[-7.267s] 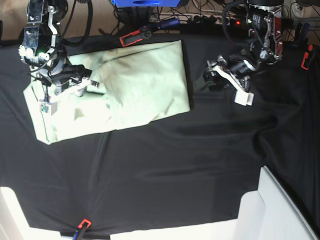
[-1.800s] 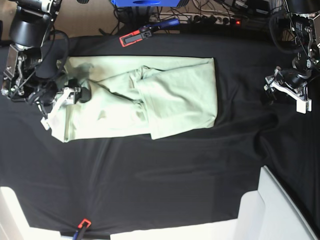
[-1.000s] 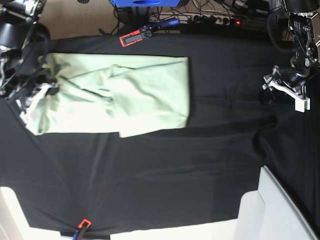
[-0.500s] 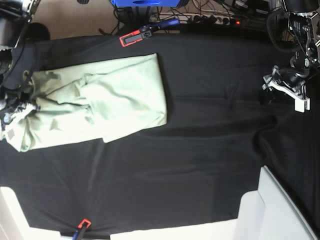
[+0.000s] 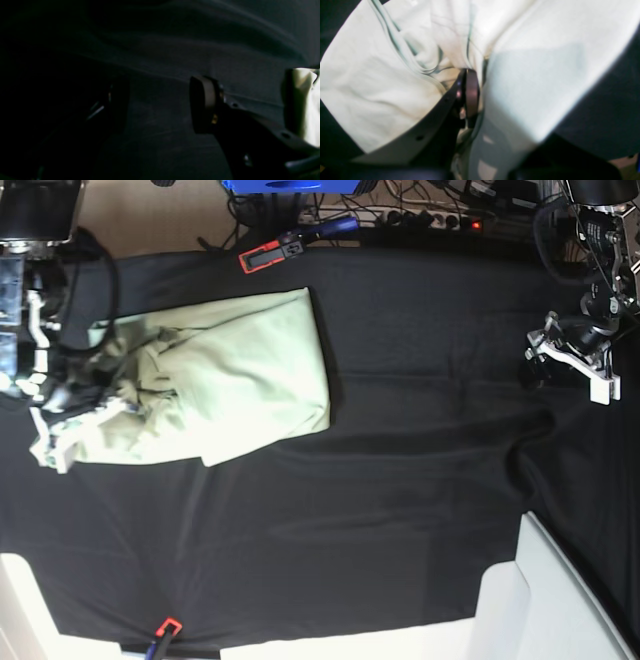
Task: Fold the T-shirt properly
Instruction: 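Lift the held shirt end with the right gripper and fold it over the stack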
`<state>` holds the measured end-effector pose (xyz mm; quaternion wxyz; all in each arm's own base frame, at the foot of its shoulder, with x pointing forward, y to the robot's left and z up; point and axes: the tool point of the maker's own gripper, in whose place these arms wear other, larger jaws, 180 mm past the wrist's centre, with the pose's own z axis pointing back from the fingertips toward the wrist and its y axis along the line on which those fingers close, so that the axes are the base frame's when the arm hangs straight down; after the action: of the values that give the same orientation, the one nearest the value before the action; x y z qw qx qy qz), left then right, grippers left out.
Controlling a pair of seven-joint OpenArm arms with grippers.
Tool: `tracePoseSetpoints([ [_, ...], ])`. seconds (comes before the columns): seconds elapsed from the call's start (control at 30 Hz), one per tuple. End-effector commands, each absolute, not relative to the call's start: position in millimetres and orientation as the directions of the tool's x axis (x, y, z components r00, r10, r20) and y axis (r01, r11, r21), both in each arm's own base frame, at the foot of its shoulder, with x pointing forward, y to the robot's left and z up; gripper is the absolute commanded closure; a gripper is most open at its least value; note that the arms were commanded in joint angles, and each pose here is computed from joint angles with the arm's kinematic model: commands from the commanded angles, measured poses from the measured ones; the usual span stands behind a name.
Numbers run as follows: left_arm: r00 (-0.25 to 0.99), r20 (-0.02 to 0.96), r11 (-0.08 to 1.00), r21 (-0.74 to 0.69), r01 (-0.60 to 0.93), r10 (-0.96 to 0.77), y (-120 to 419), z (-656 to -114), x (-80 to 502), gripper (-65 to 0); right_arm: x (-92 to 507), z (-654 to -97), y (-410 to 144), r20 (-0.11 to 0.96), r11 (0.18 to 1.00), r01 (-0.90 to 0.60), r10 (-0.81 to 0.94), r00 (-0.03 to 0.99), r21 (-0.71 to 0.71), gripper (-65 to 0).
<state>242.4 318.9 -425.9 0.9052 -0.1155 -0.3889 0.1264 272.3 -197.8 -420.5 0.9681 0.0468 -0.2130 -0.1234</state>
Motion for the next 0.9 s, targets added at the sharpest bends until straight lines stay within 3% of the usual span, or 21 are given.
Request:
tracePoseSetpoints([
  [0.0, 0.632, 0.709, 0.945, -0.302, -0.126, 0.311, 325.4, -412.5, 251.3, -37.8, 283.5, -409.0, -193.0, 0.441, 0.97, 0.193, -0.241, 0.865, 0.15, -0.6],
  [0.87, 0.638, 0.706, 0.945, -0.303, -0.121, 0.308, 323.0, -414.1, 250.6, -37.8, 261.4, -422.5, -65.3, 0.345, 0.986, 0.078, -0.125, 0.93, 0.147, -0.6],
])
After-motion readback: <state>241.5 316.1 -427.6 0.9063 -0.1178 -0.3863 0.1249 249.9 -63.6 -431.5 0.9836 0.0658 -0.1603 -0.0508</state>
